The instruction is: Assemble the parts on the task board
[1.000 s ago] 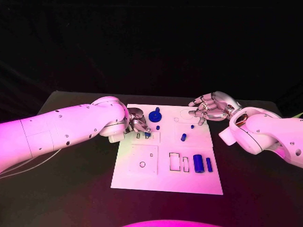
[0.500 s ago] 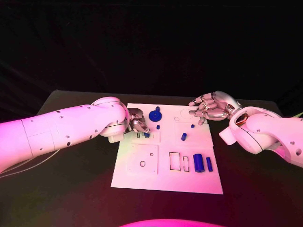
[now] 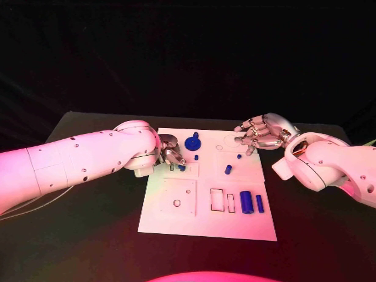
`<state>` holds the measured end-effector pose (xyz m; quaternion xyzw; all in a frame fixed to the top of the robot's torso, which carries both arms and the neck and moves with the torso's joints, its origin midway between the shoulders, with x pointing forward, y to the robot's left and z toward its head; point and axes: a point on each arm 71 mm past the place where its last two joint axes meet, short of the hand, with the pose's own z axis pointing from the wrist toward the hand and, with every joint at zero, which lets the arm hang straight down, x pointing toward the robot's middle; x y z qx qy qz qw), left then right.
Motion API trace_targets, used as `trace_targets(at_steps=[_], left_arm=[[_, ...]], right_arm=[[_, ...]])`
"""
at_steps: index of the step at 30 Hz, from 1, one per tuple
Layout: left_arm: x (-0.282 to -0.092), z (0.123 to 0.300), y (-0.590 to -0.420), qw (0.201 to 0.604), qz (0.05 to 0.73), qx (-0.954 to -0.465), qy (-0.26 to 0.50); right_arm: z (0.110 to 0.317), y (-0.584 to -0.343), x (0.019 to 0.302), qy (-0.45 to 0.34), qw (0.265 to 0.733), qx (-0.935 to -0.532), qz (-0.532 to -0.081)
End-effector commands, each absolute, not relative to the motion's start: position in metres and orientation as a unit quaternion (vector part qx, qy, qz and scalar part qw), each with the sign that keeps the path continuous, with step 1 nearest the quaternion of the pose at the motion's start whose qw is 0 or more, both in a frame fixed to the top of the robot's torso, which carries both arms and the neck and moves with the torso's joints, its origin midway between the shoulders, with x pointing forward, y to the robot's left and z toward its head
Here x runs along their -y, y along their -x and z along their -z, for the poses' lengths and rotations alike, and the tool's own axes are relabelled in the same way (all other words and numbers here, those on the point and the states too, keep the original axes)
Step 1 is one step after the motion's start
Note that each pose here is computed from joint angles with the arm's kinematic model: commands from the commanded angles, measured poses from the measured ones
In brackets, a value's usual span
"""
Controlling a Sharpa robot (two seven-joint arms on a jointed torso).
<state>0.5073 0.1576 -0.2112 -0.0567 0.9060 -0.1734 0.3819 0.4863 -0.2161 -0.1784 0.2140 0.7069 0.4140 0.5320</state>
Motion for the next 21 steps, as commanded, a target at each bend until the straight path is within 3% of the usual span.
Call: trace_targets(at_steps=[1, 21], left_arm=[[-0.1562, 0.2113, -0.5067, 0.382, 0.169, -0.907, 0.048], [-0.1545, 0.2106, -0.5067, 0.397, 0.165, -0.902, 0.044]], right_arm=[[0.1789, -0.4856, 0.2144, -0.207, 0.527, -0.71, -0.419], [0.1791, -0.4855, 0.2144, -0.207, 0.526, -0.71, -0.42]])
